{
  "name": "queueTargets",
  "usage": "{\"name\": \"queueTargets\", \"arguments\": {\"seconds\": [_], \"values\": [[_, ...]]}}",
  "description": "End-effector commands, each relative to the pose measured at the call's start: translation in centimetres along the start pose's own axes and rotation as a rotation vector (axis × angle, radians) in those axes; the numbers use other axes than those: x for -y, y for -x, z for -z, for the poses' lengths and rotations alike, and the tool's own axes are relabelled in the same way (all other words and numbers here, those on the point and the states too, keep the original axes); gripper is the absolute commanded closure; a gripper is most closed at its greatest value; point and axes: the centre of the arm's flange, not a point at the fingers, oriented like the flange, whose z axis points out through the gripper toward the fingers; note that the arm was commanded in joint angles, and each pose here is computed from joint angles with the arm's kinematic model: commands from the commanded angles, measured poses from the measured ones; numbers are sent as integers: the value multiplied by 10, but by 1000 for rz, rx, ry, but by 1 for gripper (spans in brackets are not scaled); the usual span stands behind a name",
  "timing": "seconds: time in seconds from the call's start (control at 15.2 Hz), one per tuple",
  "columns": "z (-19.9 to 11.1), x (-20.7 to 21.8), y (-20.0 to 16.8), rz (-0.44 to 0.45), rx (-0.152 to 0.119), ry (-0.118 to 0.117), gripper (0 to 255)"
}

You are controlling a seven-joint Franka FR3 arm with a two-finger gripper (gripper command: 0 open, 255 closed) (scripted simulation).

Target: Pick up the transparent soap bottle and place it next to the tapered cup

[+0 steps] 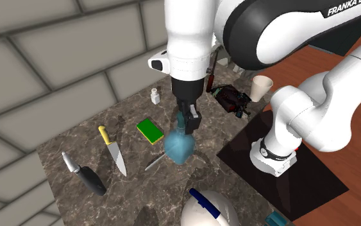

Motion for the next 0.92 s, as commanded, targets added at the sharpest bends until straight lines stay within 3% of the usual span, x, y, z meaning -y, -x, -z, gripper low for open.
{"name": "queueTargets", "arguments": {"seconds": [0.0, 0.86], "values": [[11, 1, -2, 0, 0, 0, 255], [79, 9, -3, 0, 0, 0, 255]]}}
